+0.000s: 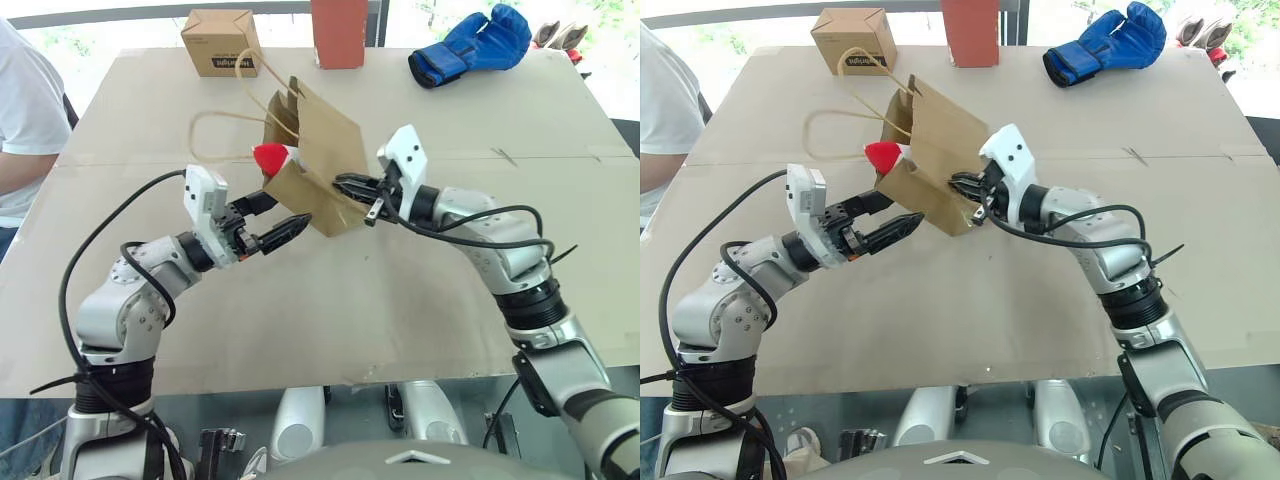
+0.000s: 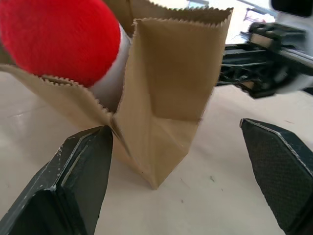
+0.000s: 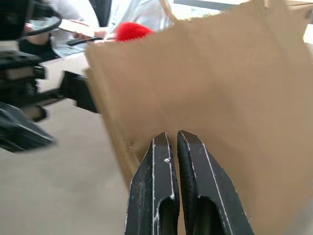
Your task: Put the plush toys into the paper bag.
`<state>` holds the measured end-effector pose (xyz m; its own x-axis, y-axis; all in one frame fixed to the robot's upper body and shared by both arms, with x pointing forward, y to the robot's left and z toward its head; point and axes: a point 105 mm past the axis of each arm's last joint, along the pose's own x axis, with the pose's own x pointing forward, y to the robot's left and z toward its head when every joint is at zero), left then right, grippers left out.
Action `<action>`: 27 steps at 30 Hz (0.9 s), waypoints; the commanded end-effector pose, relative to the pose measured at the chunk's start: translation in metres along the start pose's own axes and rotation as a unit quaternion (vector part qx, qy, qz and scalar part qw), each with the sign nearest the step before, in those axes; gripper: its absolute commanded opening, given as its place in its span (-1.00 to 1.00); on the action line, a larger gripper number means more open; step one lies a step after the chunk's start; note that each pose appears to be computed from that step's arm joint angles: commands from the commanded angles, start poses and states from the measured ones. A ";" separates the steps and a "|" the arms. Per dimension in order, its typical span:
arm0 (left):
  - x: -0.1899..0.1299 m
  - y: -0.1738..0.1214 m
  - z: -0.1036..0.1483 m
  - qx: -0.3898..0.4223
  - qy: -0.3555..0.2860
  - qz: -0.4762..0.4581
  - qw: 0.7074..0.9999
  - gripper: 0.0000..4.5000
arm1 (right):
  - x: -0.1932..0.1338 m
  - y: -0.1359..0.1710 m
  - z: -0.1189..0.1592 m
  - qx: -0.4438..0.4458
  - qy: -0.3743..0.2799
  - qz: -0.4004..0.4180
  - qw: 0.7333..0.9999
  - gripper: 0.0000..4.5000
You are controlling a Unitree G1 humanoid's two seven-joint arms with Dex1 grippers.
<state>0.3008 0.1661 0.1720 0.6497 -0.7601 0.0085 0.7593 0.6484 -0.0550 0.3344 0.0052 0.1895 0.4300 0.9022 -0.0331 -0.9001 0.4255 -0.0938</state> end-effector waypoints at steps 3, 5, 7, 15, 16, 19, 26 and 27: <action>0.005 -0.001 0.012 0.035 -0.036 0.049 0.998 1.00 | 0.014 0.003 0.001 -0.014 -0.011 0.010 1.000 -0.99; 0.008 -0.002 0.015 0.026 -0.051 0.060 0.997 1.00 | 0.014 0.001 -0.001 -0.011 -0.009 0.007 1.000 -0.99; 0.016 -0.004 0.016 0.008 -0.064 0.074 0.995 1.00 | 0.012 0.000 -0.004 -0.006 -0.007 0.003 1.000 -0.99; 0.045 -0.001 0.012 -0.069 -0.086 0.166 0.980 1.00 | 0.007 -0.007 -0.012 0.005 0.000 -0.019 1.000 -0.99; 0.047 0.000 0.012 -0.069 -0.084 0.173 0.979 1.00 | 0.006 -0.007 -0.013 0.006 0.000 -0.021 1.000 -0.99; 0.054 0.003 0.011 -0.060 -0.078 0.184 0.978 1.00 | 0.004 -0.007 -0.014 0.008 0.001 -0.024 1.000 -0.99; 0.062 -0.002 0.009 -0.050 -0.083 0.167 0.981 -0.06 | -0.004 -0.005 -0.015 0.012 -0.007 -0.040 0.999 -1.00; 0.062 -0.002 0.010 -0.046 -0.085 0.162 0.982 -0.29 | -0.006 -0.005 -0.014 0.009 -0.010 -0.043 0.999 -1.00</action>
<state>0.3417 0.1216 0.1718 0.8758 -0.4729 0.0971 0.4826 0.8524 -0.2012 0.3392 -0.0004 0.1598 0.4956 0.8665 -0.0600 -0.8685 0.4939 -0.0419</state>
